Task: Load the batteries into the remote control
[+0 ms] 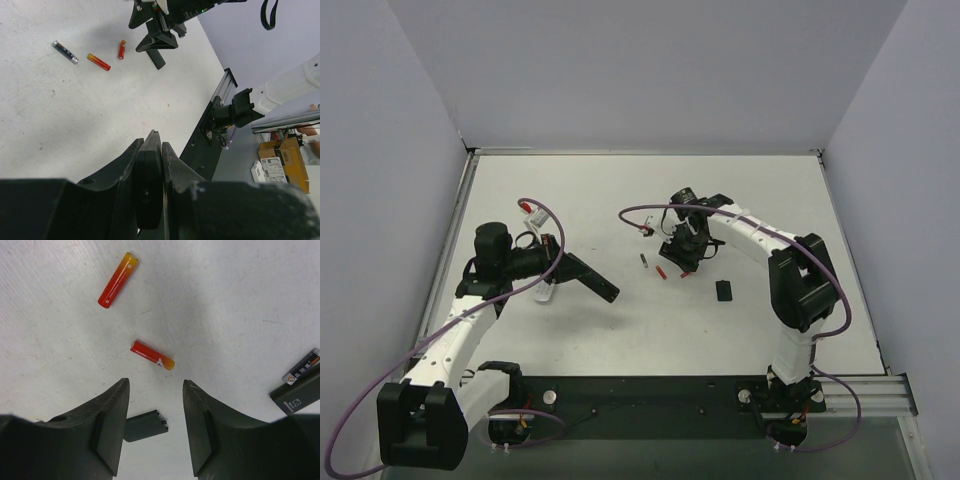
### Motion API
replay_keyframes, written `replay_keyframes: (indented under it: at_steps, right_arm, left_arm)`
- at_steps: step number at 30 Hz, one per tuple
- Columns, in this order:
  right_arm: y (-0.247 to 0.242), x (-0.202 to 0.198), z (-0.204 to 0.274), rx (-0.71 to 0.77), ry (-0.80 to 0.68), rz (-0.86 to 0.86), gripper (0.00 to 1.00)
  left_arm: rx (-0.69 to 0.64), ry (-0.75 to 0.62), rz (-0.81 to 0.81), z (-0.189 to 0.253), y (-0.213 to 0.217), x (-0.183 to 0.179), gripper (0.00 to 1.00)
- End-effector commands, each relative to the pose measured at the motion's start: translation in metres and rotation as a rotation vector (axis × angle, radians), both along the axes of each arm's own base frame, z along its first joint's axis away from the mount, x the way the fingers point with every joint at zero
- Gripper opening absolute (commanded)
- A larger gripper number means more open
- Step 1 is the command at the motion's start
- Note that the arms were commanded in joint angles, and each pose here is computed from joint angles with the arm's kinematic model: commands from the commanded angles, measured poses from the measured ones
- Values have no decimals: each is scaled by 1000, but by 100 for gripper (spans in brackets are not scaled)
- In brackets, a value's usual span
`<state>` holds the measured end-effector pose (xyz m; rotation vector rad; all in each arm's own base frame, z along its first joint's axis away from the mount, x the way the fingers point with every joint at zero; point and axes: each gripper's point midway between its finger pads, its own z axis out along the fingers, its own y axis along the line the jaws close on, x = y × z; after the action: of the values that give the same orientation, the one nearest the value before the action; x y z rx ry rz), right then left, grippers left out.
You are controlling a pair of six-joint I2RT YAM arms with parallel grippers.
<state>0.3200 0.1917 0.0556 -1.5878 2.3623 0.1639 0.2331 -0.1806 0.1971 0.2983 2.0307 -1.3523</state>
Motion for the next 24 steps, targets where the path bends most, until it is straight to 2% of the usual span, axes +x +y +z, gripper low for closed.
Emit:
replay_keyframes:
  at_steps: [1, 15, 24]
  right_arm:
    - [-9, -8, -7, -79, 53, 197, 43]
    - [-1, -5, -40, -142, 119, 256, 40]
    - [-5, -12, -48, -162, 148, 235, 20]
  left_arm:
    - [-10, -67, -18, 11, 0, -1, 0]
    - [-6, -54, -16, 7, 0, 1, 0]
    - [-4, -37, -13, 3, 0, 2, 0]
